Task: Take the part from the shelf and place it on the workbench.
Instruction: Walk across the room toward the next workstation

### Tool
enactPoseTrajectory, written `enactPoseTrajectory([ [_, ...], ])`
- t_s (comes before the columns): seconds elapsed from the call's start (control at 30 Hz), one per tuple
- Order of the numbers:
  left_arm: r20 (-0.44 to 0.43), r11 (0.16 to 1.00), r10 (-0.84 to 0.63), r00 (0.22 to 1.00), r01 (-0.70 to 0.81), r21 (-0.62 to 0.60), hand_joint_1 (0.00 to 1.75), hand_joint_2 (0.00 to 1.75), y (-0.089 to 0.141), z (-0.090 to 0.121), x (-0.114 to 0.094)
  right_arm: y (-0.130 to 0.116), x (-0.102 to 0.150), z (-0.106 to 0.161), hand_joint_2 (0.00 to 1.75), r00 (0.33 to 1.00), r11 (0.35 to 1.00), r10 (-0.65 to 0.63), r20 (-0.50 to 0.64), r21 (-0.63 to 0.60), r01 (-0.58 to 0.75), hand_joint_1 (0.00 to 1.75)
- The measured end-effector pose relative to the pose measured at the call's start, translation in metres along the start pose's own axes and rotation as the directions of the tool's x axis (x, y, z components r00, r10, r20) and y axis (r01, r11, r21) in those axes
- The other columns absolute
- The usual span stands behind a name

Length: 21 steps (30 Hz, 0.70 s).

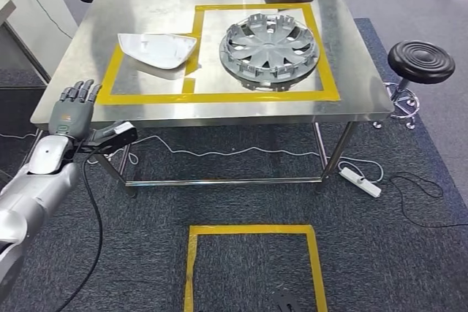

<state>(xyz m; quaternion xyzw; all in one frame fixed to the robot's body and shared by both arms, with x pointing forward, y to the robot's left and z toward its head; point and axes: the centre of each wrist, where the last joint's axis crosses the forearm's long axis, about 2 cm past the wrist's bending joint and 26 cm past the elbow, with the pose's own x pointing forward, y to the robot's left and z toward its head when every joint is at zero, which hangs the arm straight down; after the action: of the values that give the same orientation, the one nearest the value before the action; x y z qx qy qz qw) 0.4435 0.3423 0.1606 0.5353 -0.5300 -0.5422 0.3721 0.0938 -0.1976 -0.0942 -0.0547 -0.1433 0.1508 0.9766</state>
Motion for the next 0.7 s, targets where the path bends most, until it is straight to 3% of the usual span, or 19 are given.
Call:
enactPoseTrajectory([
  [0.2,-0.016,0.993,0.049,0.999,-0.05,-0.106,0.0,0.0,-0.019,0.015,0.005,0.0,0.0,0.0,0.0,1.0,1.0,0.002,0.0,0.0,-0.002,0.0],
  [0.33,-0.046,0.975,0.103,0.994,-0.11,-0.195,0.0,1.75,-0.041,0.035,0.013,0.0,-0.002,0.0,0.0,1.0,1.0,0.005,-0.002,0.002,-0.005,0.0],
  [0.57,-0.176,0.87,0.201,0.964,-0.258,-0.42,0.0,1.75,-0.112,0.12,0.044,0.002,-0.009,0.001,0.0,1.0,1.0,0.015,-0.014,0.007,-0.015,0.0],
  [0.7,-0.199,0.843,0.213,0.956,-0.283,-0.457,0.0,1.75,-0.123,0.136,0.051,0.002,-0.01,0.001,0.0,1.0,1.0,0.016,-0.016,0.008,-0.016,0.0],
])
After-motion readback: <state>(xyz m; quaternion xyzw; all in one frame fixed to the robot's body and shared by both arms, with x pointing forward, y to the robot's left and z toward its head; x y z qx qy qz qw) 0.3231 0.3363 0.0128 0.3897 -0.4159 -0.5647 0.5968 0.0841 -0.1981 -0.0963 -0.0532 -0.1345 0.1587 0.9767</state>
